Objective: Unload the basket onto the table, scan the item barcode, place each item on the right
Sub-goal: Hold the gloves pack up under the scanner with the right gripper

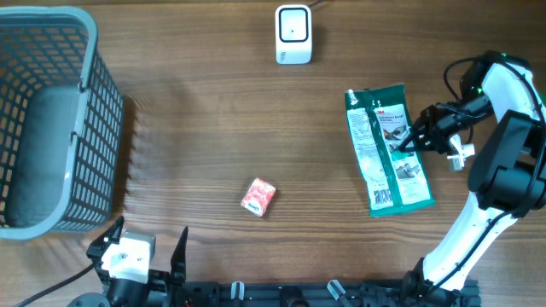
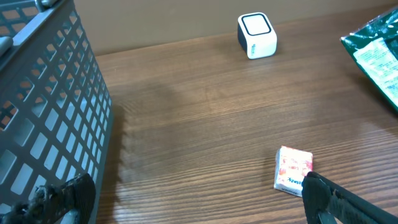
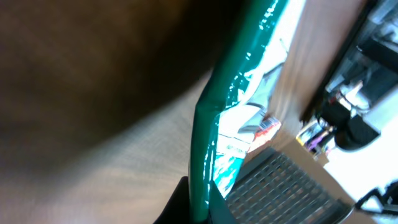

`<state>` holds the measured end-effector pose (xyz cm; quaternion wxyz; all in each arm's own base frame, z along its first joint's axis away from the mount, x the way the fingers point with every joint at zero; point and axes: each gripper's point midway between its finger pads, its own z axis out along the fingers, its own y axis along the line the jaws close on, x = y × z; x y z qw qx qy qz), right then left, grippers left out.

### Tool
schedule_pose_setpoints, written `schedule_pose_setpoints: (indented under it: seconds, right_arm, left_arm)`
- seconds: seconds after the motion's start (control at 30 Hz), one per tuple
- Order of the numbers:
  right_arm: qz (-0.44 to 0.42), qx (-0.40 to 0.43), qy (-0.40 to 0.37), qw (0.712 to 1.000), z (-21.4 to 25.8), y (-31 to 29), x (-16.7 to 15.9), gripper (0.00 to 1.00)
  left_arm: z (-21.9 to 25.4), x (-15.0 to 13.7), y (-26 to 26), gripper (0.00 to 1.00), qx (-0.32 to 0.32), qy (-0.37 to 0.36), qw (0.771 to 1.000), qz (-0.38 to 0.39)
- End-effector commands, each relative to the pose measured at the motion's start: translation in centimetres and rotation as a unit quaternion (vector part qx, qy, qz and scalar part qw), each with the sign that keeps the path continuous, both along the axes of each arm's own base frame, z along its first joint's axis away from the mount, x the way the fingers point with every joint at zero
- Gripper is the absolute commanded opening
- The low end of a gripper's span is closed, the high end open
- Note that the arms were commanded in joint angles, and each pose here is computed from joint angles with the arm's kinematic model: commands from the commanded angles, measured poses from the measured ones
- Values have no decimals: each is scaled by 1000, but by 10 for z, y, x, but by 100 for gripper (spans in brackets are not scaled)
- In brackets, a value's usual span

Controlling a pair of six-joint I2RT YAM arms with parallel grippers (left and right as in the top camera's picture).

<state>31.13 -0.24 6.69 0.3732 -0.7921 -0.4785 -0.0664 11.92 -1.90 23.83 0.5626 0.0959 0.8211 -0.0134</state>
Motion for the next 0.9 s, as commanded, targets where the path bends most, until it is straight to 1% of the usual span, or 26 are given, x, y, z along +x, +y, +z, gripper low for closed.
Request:
schedule_pose_setpoints:
  seconds: [0.0,0.07,0.1,0.13,0.17,0.23,0.3,0.4,0.5,0.57,0.63,0.7,0.77,0.8,0.87]
  right_arm:
    - [59,81,-116,988,7,13,14,5]
    - [90,145,-211,962,22,25,24,5]
    - [103,180,-258,944,32,32,27,4]
    - [115,204,-305,923,40,37,32,5]
    - [131,224,-371,892,50,41,39,5]
    - [151,234,-439,854,64,45,45,5]
    - [175,226,-476,832,78,46,45,5]
    - [218,198,-543,786,114,48,39,5]
    - [252,161,-583,756,149,50,26,5]
    - [279,116,-601,740,171,48,16,5]
    - [303,53,-603,736,179,39,14,5]
    - [321,-30,-581,747,183,23,7,5]
    - [339,-75,-571,744,186,13,0,4]
    - [351,-86,-574,735,188,10,-1,4]
    - [389,-89,-604,689,195,14,-1,5]
  left_arm:
    - [1,0,-3,100,-4,-1,1000,-7]
    - [1,0,-3,100,-4,-1,1000,-7]
    - [1,0,-3,100,-4,-1,1000,-7]
    - [1,0,-3,100,-4,-1,1000,-7]
    - [1,0,-3,100,-4,-1,1000,-7]
    - [1,0,-3,100,-4,-1,1000,-7]
    - [1,0,-3,100,-4,-1,1000,-7]
    - [1,0,-3,100,-4,-1,1000,-7]
    - [1,0,-3,100,-4,-1,1000,-7]
    - [1,0,-3,100,-4,-1,1000,-7]
    - [1,0,-3,100,-4,-1,1000,-7]
    - [1,0,-3,100,-4,-1,1000,-7]
    - [1,0,-3,100,-4,-1,1000,-7]
    - [1,0,-3,100,-4,-1,1000,-7]
    - [1,0,-3,100,-4,-1,1000,-7]
